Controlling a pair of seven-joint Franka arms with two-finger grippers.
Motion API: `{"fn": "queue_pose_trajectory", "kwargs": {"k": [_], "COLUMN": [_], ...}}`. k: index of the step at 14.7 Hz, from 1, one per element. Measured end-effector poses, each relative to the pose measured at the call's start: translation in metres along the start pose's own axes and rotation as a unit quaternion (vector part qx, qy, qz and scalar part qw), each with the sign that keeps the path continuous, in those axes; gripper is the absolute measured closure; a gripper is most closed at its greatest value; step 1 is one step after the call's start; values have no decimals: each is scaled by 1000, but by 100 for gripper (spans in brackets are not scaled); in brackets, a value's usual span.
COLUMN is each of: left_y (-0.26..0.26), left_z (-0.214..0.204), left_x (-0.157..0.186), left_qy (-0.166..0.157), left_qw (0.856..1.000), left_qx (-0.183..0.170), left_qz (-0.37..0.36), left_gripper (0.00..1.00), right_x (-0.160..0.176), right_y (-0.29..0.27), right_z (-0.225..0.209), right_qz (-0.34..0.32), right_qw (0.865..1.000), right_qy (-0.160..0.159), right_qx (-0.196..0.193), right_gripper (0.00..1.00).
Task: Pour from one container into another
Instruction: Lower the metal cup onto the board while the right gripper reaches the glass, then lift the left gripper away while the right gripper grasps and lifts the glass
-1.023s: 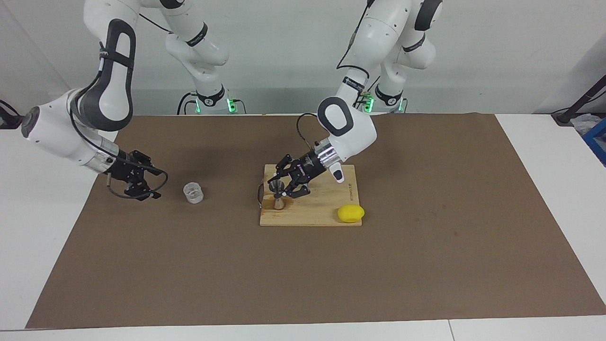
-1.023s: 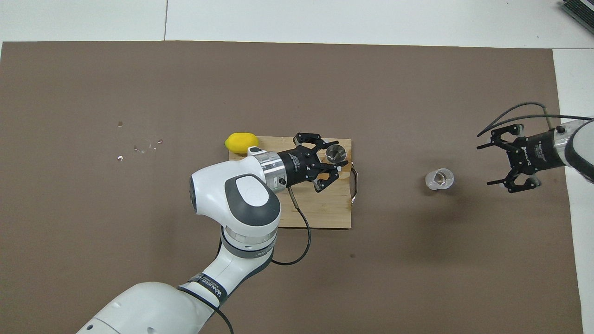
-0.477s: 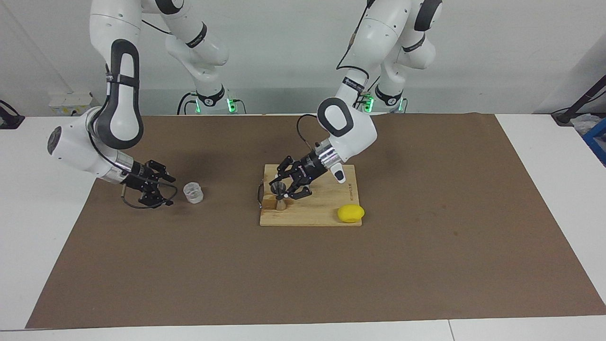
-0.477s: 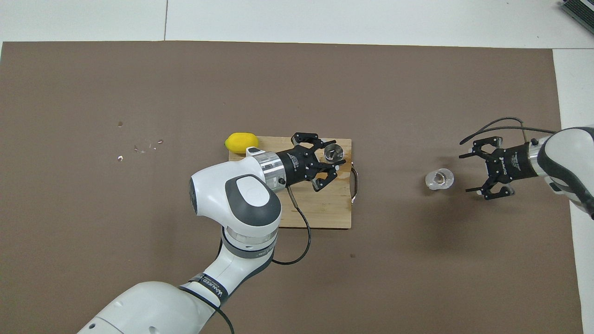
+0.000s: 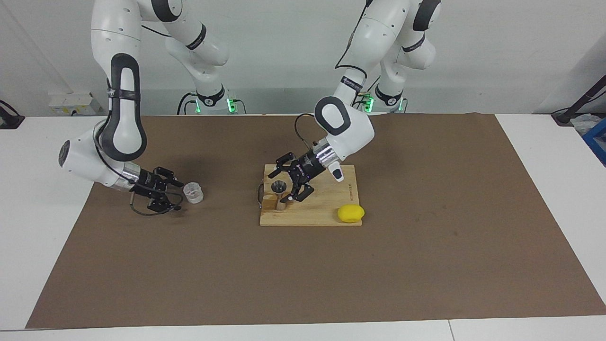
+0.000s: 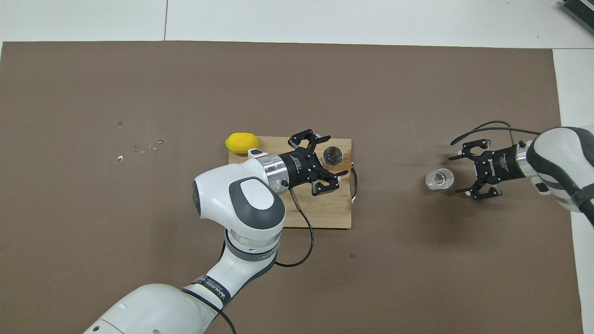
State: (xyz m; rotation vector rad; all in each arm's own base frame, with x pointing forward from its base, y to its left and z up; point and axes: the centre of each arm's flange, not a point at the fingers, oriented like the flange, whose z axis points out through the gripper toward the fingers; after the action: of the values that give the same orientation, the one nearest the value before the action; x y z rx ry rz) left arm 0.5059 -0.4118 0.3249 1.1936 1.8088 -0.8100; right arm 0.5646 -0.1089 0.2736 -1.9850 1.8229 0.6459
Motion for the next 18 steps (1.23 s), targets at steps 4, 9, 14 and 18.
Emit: {"fn": "queue_pose_trajectory", "kwargs": {"k": [4, 9, 14, 18], "left_y": [-9, -4, 29, 92], "left_z": [4, -12, -51, -115], "left_x": [-7, -39, -64, -67], "left_qy": [-3, -20, -2, 38], "left_qw": [1000, 999, 993, 981], "left_qx": [5, -6, -32, -70], "left_qz": [7, 32, 110, 178], "left_gripper": [0, 0, 0, 0], "right_x": [-14, -21, -20, -22], "right_y": [-3, -2, -1, -2], "right_z": [11, 22, 22, 19], "right_qz": [-14, -30, -30, -31], "right_qw": [1000, 999, 999, 999], "right_qy": [-2, -4, -4, -3], "right_qx": [-11, -21, -22, -18], "right_gripper": [7, 9, 45, 50]}}
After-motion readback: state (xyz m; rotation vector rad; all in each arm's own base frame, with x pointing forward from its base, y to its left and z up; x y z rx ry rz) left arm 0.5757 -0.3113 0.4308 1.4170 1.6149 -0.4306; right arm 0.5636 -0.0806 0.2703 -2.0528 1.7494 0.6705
